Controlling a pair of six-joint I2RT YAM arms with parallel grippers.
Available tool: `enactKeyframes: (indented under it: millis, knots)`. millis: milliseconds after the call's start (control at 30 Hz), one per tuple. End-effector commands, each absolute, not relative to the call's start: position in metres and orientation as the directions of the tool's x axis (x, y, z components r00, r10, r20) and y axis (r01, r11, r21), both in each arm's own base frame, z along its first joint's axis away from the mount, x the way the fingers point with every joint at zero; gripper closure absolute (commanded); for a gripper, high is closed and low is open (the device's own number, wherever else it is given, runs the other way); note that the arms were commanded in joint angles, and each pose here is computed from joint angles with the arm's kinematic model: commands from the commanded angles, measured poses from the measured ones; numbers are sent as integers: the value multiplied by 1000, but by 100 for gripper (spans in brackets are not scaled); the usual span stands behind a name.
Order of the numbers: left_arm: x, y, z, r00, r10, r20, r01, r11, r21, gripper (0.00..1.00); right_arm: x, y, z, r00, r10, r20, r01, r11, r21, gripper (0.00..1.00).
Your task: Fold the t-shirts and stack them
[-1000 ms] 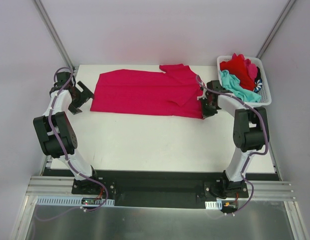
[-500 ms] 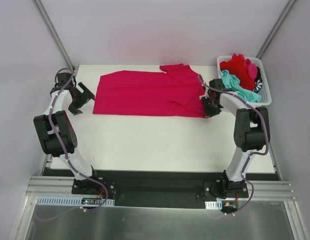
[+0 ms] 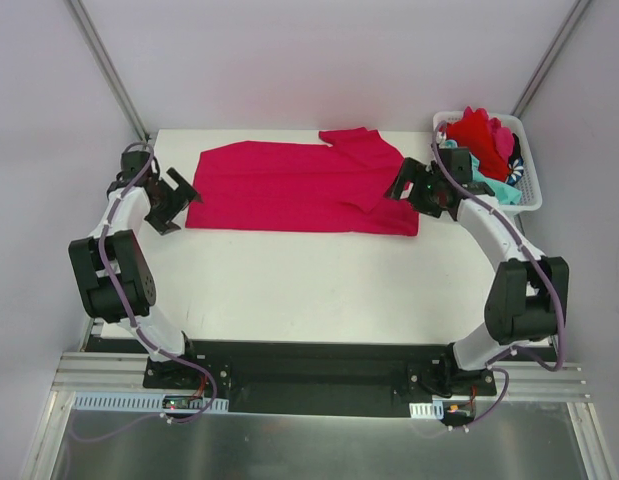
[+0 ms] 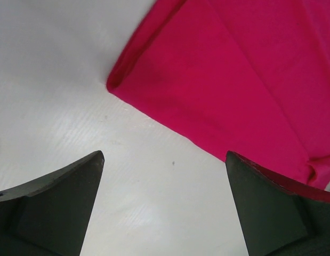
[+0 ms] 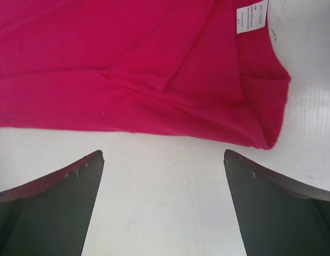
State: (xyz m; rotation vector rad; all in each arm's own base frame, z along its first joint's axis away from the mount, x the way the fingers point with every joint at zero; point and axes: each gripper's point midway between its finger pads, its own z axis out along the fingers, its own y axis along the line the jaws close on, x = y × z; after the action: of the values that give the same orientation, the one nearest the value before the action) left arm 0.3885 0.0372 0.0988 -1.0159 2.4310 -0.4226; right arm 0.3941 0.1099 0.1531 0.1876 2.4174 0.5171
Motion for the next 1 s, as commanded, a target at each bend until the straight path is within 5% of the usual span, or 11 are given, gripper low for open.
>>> enactKeyframes:
  millis: [0,367,967]
  knots:
    - [419,11,139,-580,-753,-312,-505,632,-587,2,421,127,130,-719,516,-465,205,797,568,0]
    - [461,-2,106,-533,-801,-273,-554,575,-603,1,459,143,78,-747,528,-404,270,796,541,0]
    - [430,29,34,-521,-797,-306,-700,604,-381,1,419,122,25,-837,416,-356,279,883,378,0]
